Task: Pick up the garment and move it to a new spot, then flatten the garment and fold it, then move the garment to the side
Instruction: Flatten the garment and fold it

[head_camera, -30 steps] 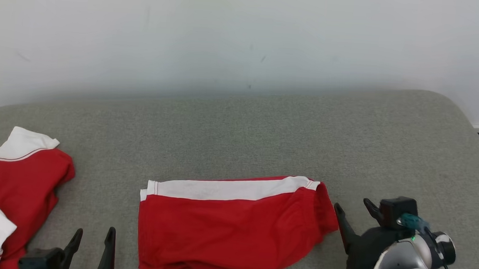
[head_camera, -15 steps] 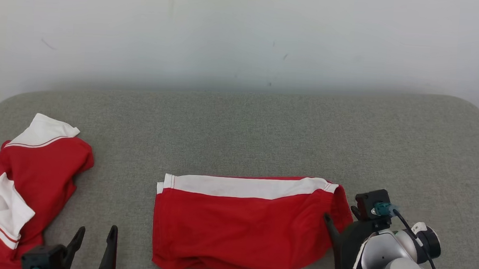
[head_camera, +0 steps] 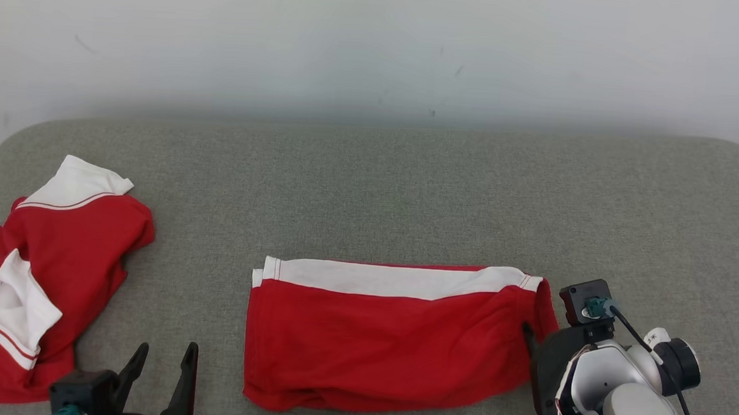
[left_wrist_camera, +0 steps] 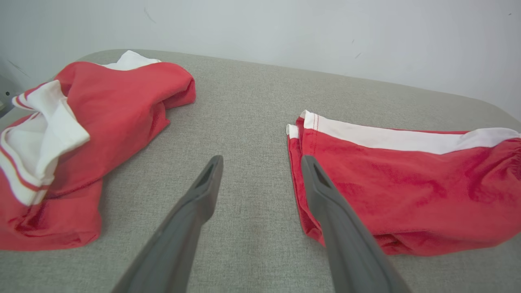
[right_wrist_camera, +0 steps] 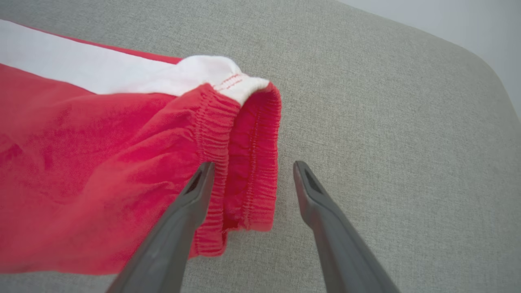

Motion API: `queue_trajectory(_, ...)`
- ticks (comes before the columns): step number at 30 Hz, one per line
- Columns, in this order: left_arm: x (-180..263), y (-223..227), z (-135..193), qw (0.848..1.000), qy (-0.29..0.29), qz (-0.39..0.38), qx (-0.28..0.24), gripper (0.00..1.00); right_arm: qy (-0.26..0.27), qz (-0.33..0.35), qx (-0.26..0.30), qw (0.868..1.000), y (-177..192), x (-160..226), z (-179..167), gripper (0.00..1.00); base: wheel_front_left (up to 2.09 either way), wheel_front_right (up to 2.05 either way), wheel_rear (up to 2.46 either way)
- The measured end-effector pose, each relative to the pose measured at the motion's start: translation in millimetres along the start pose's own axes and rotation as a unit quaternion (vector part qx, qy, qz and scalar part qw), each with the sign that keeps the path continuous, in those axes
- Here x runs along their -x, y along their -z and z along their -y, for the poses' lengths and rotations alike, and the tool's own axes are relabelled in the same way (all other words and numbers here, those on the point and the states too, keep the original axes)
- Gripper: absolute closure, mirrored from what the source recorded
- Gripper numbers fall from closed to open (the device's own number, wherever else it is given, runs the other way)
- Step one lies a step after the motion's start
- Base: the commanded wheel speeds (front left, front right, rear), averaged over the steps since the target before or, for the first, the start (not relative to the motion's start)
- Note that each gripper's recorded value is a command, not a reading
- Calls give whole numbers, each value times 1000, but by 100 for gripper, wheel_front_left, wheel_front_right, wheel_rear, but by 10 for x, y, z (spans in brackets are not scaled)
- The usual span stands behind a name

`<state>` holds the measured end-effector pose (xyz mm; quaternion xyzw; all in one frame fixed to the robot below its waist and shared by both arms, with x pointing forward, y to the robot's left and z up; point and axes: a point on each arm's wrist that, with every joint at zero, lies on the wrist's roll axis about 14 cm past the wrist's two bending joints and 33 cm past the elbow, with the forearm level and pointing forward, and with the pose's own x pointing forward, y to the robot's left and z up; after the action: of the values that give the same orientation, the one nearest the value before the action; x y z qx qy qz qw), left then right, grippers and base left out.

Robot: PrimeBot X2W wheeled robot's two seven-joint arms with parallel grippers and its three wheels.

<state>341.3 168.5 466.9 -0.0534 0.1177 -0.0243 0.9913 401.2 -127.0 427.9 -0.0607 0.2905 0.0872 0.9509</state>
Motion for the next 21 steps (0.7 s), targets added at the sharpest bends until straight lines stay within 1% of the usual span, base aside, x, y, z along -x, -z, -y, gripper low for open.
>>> queue_trajectory(4,-42,-14,-2,1000,0,0,0,0,-1,-1,1,1000,-68,-78,-1,0,0,0,0)
queue_trajectory(8,-55,28,-15,1000,-1,-8,1,0,3,-20,-7,1000,18,-145,25,0,0,0,0)
queue_trajectory(14,-94,37,-57,1000,-7,-12,3,0,2,-53,-43,998,185,-262,42,0,0,0,0)
queue_trajectory(21,-112,29,-122,1000,-17,-12,2,0,-23,-73,-99,992,225,-363,-111,0,0,0,0)
